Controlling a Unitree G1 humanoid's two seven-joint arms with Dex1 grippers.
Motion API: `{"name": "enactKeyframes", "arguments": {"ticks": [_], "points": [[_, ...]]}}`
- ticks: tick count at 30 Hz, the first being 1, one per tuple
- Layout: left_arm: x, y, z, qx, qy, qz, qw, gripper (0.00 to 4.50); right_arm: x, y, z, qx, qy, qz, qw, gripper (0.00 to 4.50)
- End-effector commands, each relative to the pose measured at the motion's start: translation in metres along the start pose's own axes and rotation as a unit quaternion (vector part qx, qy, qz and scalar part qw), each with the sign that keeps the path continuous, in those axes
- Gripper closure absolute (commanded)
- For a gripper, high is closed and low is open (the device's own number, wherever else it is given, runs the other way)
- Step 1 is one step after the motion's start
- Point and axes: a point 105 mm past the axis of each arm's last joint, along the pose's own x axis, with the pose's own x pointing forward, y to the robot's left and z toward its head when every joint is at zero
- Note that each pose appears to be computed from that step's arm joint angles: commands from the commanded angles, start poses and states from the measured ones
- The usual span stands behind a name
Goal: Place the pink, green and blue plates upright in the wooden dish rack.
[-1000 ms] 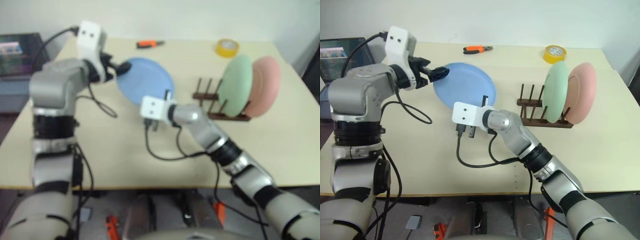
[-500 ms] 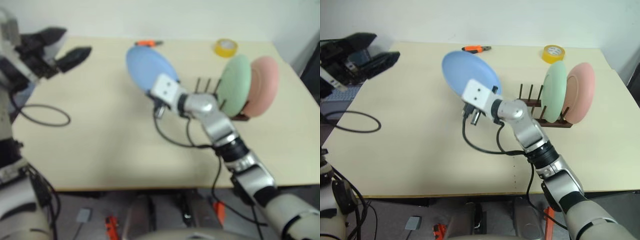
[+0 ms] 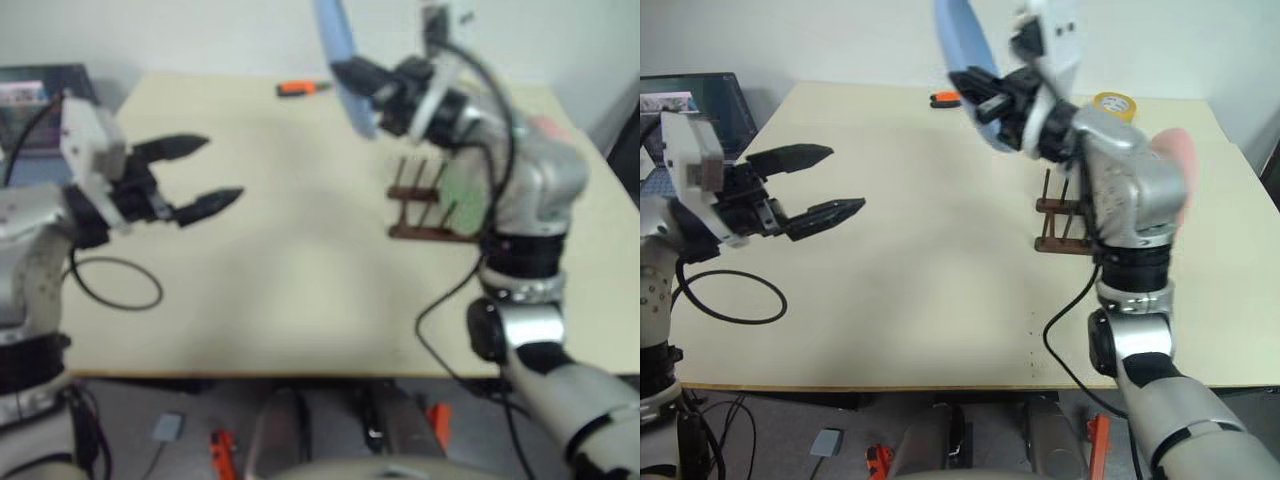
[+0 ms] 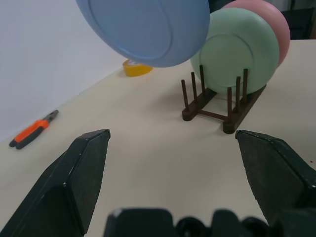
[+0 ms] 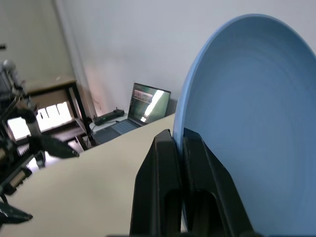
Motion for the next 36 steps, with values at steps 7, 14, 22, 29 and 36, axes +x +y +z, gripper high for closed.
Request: {"name": "enactKeyframes", "arguments": {"ticks": [7, 14, 22, 29, 36], "points": [[0.012, -0.003, 0.011, 0.023, -0.013, -0.014, 1.000, 0.02, -0.025, 0.000, 0.012, 0.023, 0.004, -0.016, 1.000, 4.50], [0.014, -0.003, 0.005, 0.017, -0.005, -0.014, 1.000, 0.02, -0.037, -0.010, 0.003, 0.034, 0.014, -0.061, 0.997, 4.50], [0.017, -0.003, 0.001, 0.012, 0.000, -0.013, 1.000, 0.02, -0.052, -0.019, -0.004, 0.050, 0.015, -0.098, 0.994, 4.50], [0.020, -0.004, 0.000, 0.008, 0.000, -0.018, 1.000, 0.02, -0.060, -0.019, -0.011, 0.065, 0.020, -0.104, 0.992, 4.50], [0.022, -0.004, -0.002, 0.005, -0.001, -0.021, 1.000, 0.02, -0.063, -0.018, -0.014, 0.080, 0.018, -0.104, 0.991, 4.50]]}}
